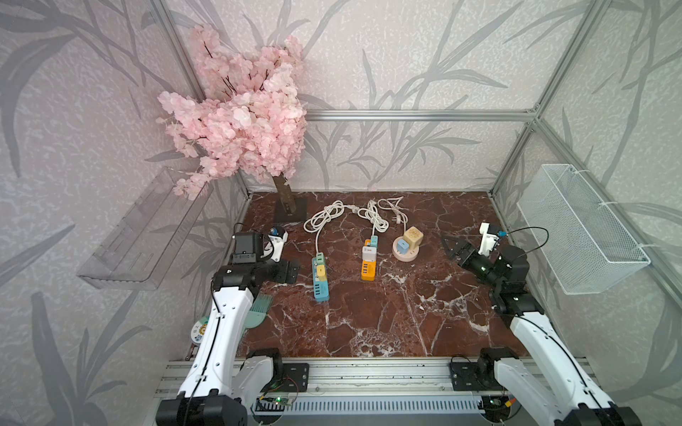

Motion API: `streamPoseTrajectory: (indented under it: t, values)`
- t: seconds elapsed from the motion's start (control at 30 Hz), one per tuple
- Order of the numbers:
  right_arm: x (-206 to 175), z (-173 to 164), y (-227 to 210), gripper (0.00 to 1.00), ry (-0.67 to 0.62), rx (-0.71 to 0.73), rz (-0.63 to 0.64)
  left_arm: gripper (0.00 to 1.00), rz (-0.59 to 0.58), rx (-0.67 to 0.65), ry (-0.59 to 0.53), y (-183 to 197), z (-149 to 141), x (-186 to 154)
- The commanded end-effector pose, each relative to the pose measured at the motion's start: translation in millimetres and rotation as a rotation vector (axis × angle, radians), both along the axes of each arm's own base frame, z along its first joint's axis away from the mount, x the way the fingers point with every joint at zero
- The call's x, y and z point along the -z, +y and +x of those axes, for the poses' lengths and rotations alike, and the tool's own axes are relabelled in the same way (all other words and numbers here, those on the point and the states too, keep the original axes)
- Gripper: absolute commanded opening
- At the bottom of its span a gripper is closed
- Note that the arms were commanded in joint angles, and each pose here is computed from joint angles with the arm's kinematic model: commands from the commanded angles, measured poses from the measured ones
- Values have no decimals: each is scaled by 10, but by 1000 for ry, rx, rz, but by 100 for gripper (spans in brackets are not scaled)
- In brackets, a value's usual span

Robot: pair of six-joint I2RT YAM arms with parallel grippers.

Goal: Pull the plug off the socket
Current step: Adjust the socket at the center of the board.

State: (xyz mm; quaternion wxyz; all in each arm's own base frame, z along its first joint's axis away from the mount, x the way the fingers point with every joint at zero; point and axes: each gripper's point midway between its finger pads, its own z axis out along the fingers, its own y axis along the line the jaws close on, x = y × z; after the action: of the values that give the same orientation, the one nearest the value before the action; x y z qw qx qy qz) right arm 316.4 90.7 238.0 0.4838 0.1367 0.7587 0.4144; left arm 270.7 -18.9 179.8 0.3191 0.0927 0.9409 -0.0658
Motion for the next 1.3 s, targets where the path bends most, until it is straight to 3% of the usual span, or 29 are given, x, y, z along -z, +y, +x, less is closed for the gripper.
streamPoseTrajectory:
  t: [0.0,0.13,0.2,0.3,0.43,0.53,0.6,0.7,0.77,1.0,1.1,1.27]
  values:
    - [-403,16,189,99,-44,-113,209,99,-48,-52,61,-16,-81,126]
    - [-556,51,303,99,-41,-194,277,99,-34,-68,50,20,-87,109]
    - [-603,27,369,99,-28,-222,246,99,-29,-68,47,27,-93,131]
    - [-564,-91,553,100,15,-223,30,99,-27,-74,56,36,-83,155]
    - [-375,-367,989,93,98,-305,-394,99,-11,-93,80,79,-62,217]
    - [-217,-558,1347,79,164,-413,-545,99,-1,-126,93,132,-31,257]
    - [-85,-712,1638,77,193,-490,-608,99,3,-152,100,163,-14,282]
    - [103,-943,2055,66,220,-587,-674,99,-6,-200,107,209,11,277]
    - [257,-1077,2307,64,242,-651,-713,98,-18,-201,118,202,17,274]
    - [745,-1447,3108,72,280,-754,-797,99,-152,-191,119,135,16,158]
    - [1018,-1539,3399,81,305,-779,-866,99,-122,-221,111,215,22,241]
    - [1346,-1487,3802,81,318,-773,-850,99,-120,-245,110,287,23,256]
